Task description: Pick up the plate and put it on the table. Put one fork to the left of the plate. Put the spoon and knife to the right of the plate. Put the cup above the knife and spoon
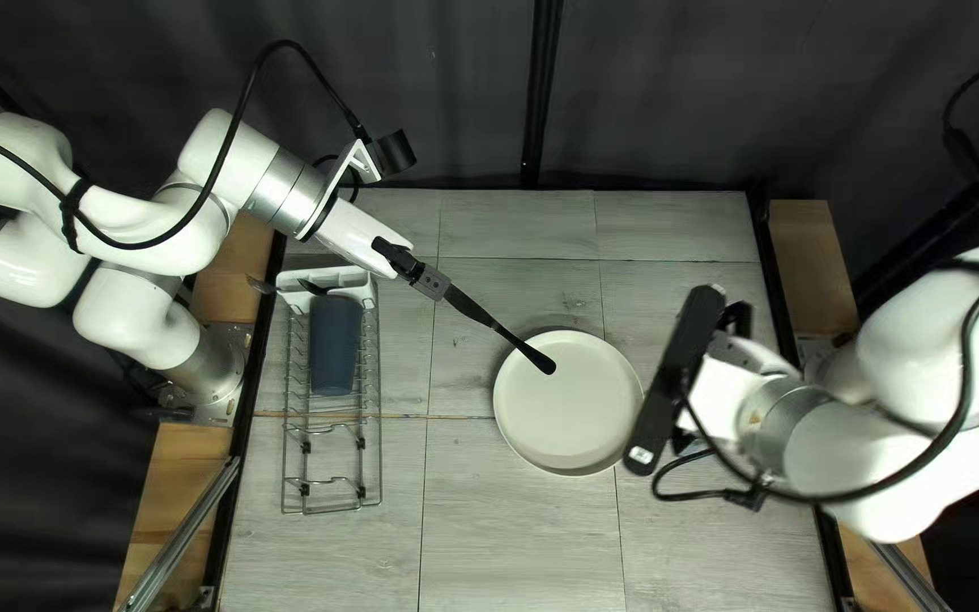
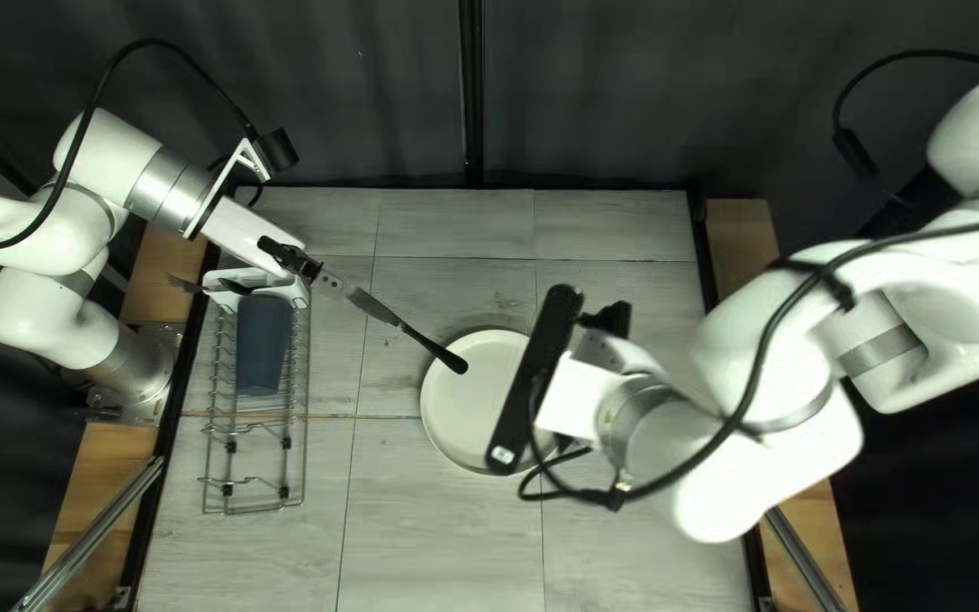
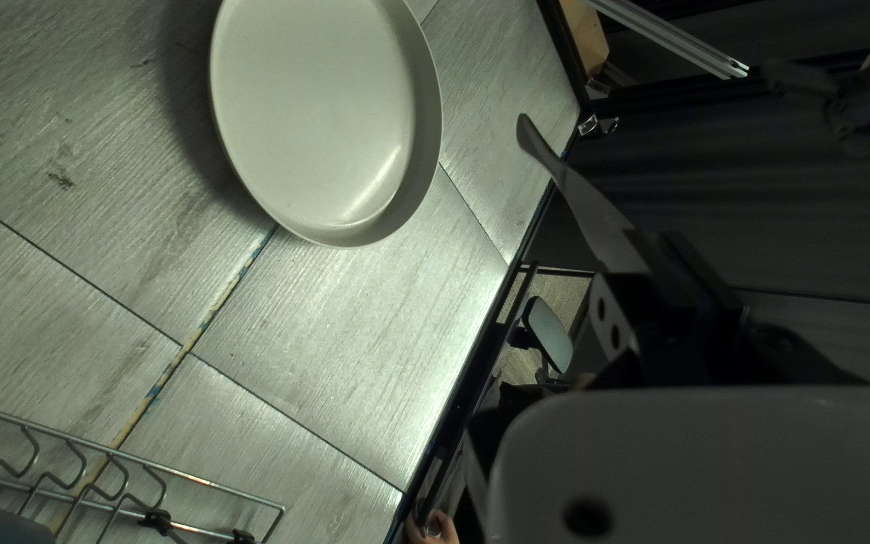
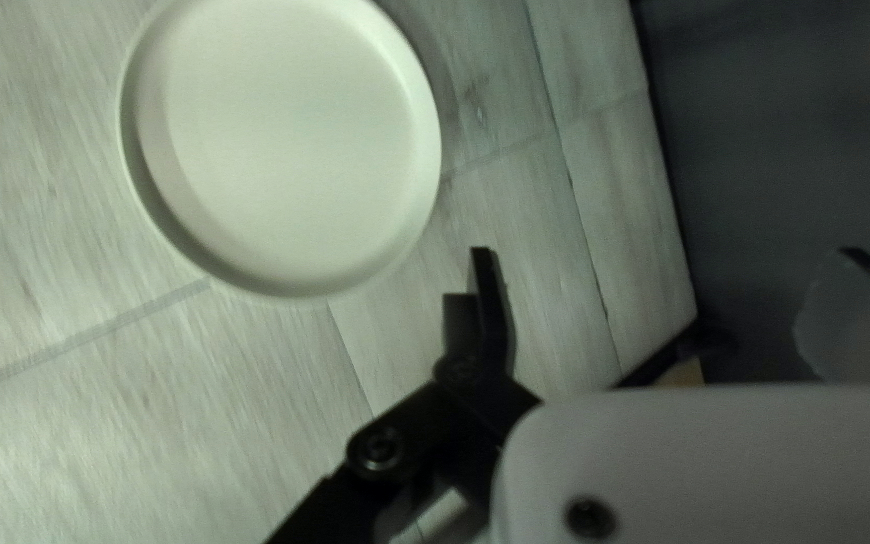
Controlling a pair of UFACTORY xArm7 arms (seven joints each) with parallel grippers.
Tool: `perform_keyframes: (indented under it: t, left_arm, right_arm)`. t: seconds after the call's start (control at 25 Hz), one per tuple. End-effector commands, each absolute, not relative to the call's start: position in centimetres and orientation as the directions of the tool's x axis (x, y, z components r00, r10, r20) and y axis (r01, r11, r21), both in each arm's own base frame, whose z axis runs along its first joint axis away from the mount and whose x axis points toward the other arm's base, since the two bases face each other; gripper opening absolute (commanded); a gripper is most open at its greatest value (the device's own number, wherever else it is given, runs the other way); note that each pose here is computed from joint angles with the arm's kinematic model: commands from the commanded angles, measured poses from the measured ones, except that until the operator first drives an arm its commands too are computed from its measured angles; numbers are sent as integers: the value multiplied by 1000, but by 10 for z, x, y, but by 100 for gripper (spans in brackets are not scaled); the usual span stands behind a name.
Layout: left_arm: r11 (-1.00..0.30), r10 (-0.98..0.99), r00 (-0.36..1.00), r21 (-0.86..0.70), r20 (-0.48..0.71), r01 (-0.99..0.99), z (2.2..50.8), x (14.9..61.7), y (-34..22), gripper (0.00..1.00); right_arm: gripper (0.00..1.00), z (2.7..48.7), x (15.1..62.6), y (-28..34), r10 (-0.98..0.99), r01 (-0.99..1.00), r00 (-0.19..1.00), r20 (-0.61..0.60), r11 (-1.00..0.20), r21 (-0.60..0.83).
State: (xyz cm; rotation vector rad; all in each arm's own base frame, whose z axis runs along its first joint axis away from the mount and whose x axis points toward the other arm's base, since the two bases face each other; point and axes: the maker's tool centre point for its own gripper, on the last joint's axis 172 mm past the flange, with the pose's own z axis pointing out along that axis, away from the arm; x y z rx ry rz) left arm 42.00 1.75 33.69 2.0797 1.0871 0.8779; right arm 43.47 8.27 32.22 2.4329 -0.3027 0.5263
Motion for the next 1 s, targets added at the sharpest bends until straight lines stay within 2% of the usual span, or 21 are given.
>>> perform_keyframes:
  t: [0.04,0.56,1.0]
  left_arm:
    - [-465,858,439,767,267,442,337,420,17,0]
    - [-465,858,439,767,267,442,337,420,17,0]
    - [-465,858,439,767,267,442,337,420,17,0]
  right_arm:
    - [100,309,474,79,-69,-353,870,487,-779,519]
    - [100,265,542,65,-67,-402,822,565,-771,494]
    - [100,239,559,42,-83,-406,817,571,-786,466]
